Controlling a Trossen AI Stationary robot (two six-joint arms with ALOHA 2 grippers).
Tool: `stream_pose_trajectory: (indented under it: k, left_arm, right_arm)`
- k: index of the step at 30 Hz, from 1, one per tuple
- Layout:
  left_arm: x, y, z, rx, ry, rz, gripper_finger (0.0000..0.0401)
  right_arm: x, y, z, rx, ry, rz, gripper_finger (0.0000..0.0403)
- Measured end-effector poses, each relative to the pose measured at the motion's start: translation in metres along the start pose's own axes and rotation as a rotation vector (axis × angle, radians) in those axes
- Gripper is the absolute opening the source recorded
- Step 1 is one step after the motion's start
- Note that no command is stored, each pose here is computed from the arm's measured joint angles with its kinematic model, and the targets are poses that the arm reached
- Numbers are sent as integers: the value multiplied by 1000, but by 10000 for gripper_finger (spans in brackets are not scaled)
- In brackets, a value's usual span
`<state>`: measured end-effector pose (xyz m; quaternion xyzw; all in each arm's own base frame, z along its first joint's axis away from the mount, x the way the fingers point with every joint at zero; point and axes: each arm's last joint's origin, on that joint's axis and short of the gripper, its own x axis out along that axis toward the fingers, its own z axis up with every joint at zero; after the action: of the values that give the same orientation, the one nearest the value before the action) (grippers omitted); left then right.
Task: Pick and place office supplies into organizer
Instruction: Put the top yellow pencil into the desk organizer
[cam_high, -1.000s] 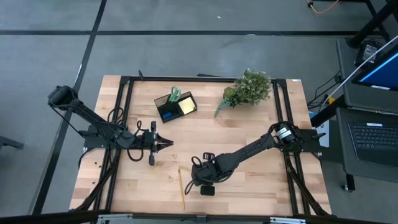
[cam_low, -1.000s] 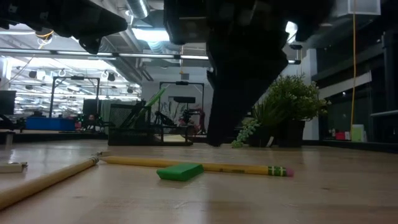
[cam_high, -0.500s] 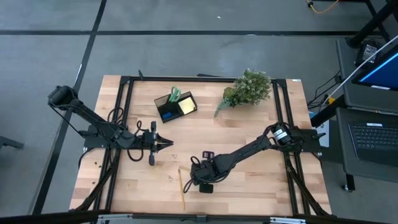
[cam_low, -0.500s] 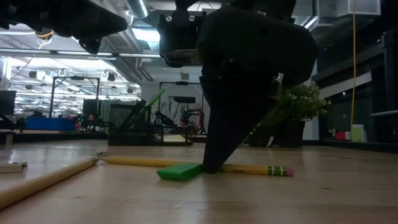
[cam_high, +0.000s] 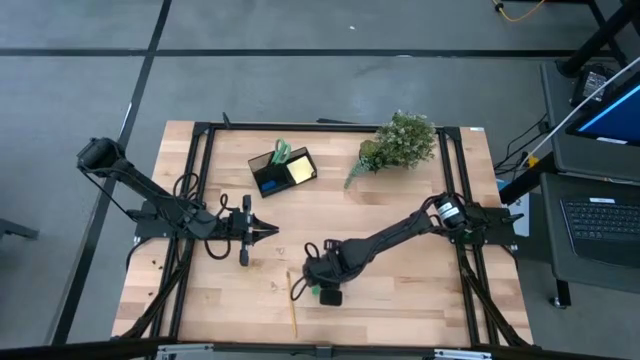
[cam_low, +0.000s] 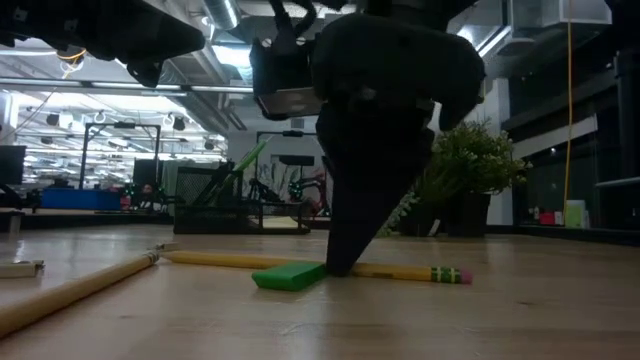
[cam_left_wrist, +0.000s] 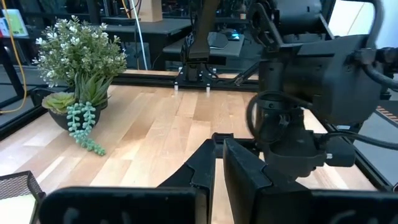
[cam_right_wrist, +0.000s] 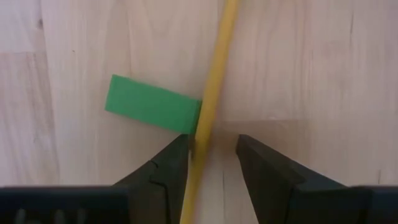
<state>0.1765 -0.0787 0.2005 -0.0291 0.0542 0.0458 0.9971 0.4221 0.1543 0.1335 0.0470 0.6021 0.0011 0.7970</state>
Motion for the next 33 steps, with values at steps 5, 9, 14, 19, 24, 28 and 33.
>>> stream_pose_trajectory:
  k: [5, 9, 14, 19, 24, 28, 33]
  left_arm:
    - [0, 0, 0, 0, 0, 0, 28]
    - [0, 0, 0, 0, 0, 0, 26]
    - [0, 0, 0, 1, 0, 0, 29]
    - [0, 0, 0, 1, 0, 0, 26]
    - [0, 0, 0, 0, 0, 0, 28]
    - [0, 0, 0, 1, 0, 0, 27]
    - [0, 0, 0, 1, 0, 0, 26]
  right_arm:
    - [0, -8, 3, 16, 13, 27, 145]
    - [1, -10, 4, 17, 11, 16, 145]
    - [1, -10, 3, 15, 2, -18, 145]
    - [2, -12, 3, -5, 0, -48, 145]
    - [2, -12, 3, -7, -2, -52, 145]
    - [2, -10, 3, -12, -10, -54, 145]
    - [1, -3, 1, -26, -25, -60, 145]
